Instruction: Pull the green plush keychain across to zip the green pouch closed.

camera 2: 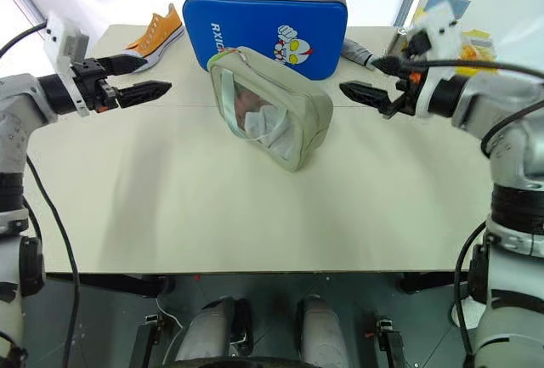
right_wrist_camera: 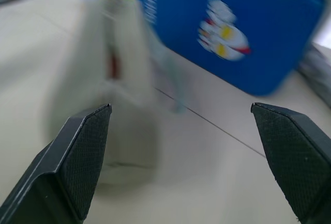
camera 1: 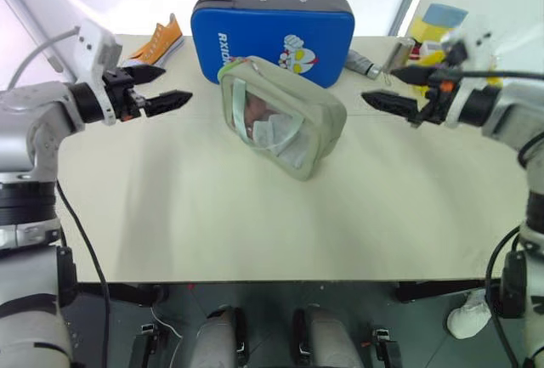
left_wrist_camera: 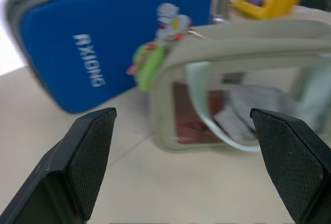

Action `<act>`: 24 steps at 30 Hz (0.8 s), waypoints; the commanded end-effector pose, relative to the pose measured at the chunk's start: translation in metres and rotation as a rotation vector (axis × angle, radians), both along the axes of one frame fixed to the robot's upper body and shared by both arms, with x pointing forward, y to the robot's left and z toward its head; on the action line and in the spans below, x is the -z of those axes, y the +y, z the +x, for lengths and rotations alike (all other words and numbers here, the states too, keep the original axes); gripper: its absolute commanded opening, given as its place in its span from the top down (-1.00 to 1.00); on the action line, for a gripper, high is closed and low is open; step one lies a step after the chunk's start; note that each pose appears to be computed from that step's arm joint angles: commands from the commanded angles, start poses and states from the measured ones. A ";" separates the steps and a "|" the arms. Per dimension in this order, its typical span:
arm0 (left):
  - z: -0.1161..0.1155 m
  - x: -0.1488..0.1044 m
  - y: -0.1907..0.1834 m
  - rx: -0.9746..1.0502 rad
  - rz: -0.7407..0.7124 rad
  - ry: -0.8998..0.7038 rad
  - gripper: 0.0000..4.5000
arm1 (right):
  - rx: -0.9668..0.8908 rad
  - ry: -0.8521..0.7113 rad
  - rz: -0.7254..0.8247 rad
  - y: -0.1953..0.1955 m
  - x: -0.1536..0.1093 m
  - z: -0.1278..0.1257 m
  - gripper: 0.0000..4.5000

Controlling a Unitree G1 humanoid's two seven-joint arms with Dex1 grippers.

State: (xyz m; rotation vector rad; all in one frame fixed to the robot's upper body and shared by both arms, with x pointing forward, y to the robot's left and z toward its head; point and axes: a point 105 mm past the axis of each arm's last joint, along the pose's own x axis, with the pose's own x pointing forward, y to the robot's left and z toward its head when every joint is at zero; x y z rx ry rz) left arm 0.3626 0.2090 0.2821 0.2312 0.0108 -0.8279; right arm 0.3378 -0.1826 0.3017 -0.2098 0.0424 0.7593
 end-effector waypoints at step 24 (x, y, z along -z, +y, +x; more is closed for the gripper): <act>-0.041 -0.020 -0.050 0.198 0.046 -0.098 -0.97 | 0.007 -0.032 -0.095 0.108 0.019 0.028 -1.00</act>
